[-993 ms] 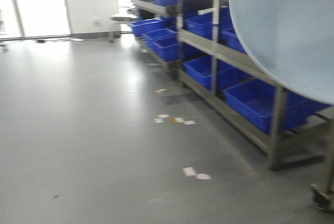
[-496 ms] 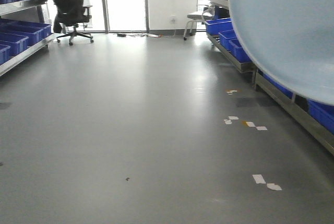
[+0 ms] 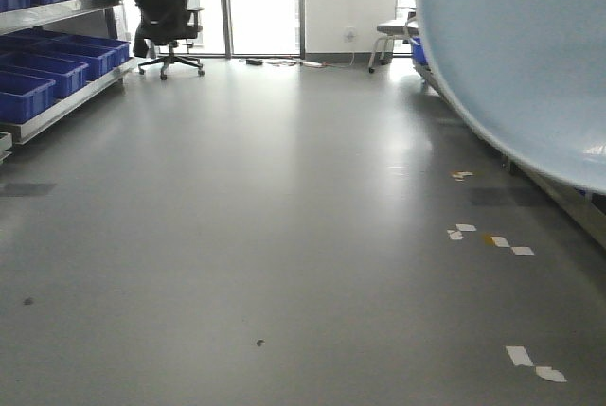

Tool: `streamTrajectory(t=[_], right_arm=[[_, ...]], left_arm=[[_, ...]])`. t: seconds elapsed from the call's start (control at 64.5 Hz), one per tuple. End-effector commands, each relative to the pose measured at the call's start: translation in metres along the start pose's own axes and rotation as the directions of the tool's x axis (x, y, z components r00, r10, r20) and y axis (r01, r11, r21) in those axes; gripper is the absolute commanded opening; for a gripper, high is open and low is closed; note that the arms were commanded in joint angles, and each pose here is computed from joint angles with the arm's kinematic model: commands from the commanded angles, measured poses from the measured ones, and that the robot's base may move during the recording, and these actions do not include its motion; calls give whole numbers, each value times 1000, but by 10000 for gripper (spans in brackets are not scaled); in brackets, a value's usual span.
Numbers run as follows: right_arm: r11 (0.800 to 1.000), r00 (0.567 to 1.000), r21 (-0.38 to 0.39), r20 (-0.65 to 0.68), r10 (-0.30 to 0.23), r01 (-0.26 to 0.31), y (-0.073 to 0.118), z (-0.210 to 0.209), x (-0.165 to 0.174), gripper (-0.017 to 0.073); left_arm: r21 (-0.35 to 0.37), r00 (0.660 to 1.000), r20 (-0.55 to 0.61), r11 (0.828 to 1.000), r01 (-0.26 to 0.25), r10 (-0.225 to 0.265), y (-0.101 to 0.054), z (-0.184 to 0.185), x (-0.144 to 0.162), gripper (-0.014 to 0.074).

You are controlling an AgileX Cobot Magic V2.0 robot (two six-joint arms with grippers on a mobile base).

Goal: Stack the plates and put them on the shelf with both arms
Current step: 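Drive the base across the room holding the stack in the right gripper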

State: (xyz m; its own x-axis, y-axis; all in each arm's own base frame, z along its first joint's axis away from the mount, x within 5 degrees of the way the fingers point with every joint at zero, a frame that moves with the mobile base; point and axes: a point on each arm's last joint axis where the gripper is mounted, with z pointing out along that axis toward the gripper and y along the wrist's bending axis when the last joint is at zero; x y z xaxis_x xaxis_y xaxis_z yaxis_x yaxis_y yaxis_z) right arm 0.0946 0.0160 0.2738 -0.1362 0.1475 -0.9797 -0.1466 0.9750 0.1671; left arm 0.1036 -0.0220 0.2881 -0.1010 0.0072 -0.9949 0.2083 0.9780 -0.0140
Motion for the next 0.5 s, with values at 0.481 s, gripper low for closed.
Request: streamTrajectory(t=[0.481], right_arm=[[1000,991,-4,133,-1,1,2,-2,-20,56]], left_arm=[[-18,994,108,1000,14,-12,2,-1,-17,82]])
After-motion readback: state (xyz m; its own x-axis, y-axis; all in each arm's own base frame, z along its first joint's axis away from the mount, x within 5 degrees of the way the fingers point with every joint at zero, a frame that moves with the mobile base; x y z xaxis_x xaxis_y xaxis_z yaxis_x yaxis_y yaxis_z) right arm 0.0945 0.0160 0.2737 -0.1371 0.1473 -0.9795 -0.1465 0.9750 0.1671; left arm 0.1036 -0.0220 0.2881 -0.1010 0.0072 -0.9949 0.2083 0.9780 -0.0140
